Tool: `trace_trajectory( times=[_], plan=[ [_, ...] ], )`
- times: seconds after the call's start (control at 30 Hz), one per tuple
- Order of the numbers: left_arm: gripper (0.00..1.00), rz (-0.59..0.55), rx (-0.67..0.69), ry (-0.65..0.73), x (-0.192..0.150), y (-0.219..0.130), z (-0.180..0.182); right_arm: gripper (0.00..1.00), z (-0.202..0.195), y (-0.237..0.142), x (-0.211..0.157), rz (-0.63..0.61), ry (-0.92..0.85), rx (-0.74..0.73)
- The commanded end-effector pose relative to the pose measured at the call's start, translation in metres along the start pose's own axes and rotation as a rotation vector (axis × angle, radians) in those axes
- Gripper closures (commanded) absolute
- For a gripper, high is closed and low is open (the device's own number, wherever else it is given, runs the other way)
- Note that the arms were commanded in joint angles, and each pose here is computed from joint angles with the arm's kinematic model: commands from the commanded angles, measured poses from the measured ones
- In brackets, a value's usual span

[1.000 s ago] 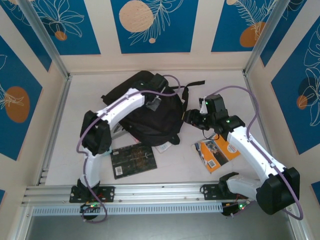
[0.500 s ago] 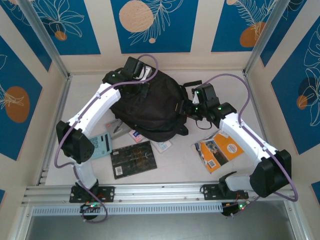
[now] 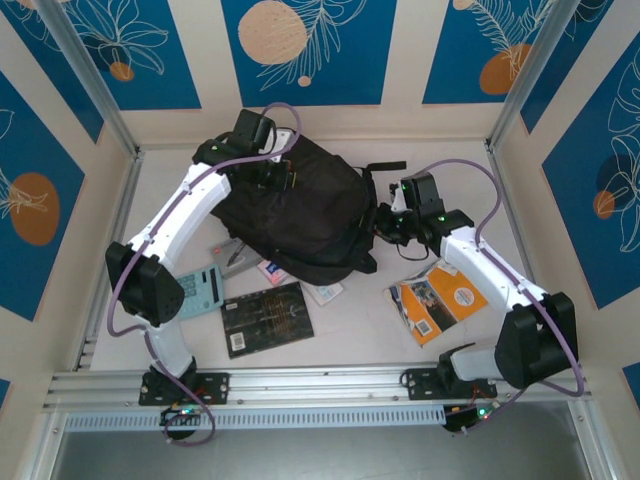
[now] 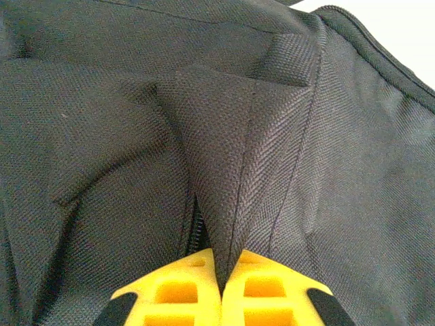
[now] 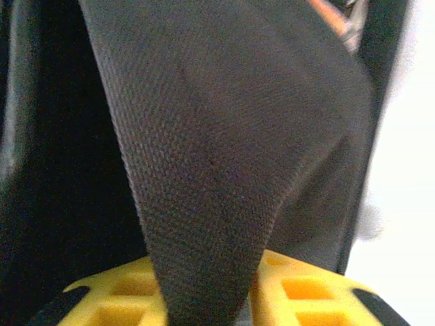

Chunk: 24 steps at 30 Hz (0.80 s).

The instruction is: Pack books, pencil case, and school supplies into a backpack

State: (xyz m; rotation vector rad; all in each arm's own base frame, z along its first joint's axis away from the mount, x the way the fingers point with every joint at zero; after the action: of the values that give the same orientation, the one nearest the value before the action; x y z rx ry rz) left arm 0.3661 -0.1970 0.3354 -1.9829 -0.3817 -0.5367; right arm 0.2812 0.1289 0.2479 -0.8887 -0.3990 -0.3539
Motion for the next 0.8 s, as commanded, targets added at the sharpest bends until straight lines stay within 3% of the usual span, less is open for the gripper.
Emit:
trace_trajectory(
  times=[0.0, 0.1, 0.2, 0.23, 0.3, 0.43, 0.67, 0.77],
  plan=[
    [1.0, -0.058, -0.153, 0.006, 0.01, -0.024, -0.013, 0.66, 0.023, -0.003, 0.017, -0.001, -0.011, 0.201],
    [1.0, 0.0, -0.186, 0.001, 0.005, -0.016, -0.014, 0.63, 0.034, -0.006, 0.027, -0.027, -0.007, 0.28],
    [0.57, 0.023, -0.134, -0.016, 0.001, -0.012, -0.011, 0.63, 0.036, 0.0, 0.033, -0.031, 0.011, 0.335],
    [0.47, 0.027, -0.113, -0.019, -0.001, -0.012, -0.01, 0.63, 0.035, 0.004, 0.033, -0.026, 0.016, 0.349],
    [0.37, 0.034, -0.086, -0.016, -0.006, -0.013, -0.01, 0.63, 0.032, 0.013, 0.032, -0.013, 0.031, 0.371],
    [0.3, 0.06, -0.08, 0.009, -0.018, -0.013, -0.019, 0.63, 0.023, 0.032, 0.031, 0.021, 0.061, 0.371],
    [0.27, 0.104, -0.104, 0.075, -0.039, -0.008, -0.045, 0.63, 0.018, 0.047, 0.028, 0.044, 0.082, 0.353],
    [0.27, 0.132, -0.093, 0.092, -0.05, 0.002, -0.054, 0.69, 0.016, 0.05, 0.026, 0.046, 0.091, 0.346]
  ],
)
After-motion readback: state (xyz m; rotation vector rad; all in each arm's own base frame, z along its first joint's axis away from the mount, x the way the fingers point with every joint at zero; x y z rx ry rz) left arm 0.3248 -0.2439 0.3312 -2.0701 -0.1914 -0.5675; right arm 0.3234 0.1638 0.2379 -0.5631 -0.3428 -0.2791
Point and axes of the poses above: each hand's point on the last joint's axis, 136 mm out from that joint toward the fingers, its own y axis out along the fingers, its own z axis along the line the jaws close on, x = y × z, the point moved 10 cm from there along -y, back along the fingers, and after that the axes turned 14 degrees about -y, right-handed, at the moved point
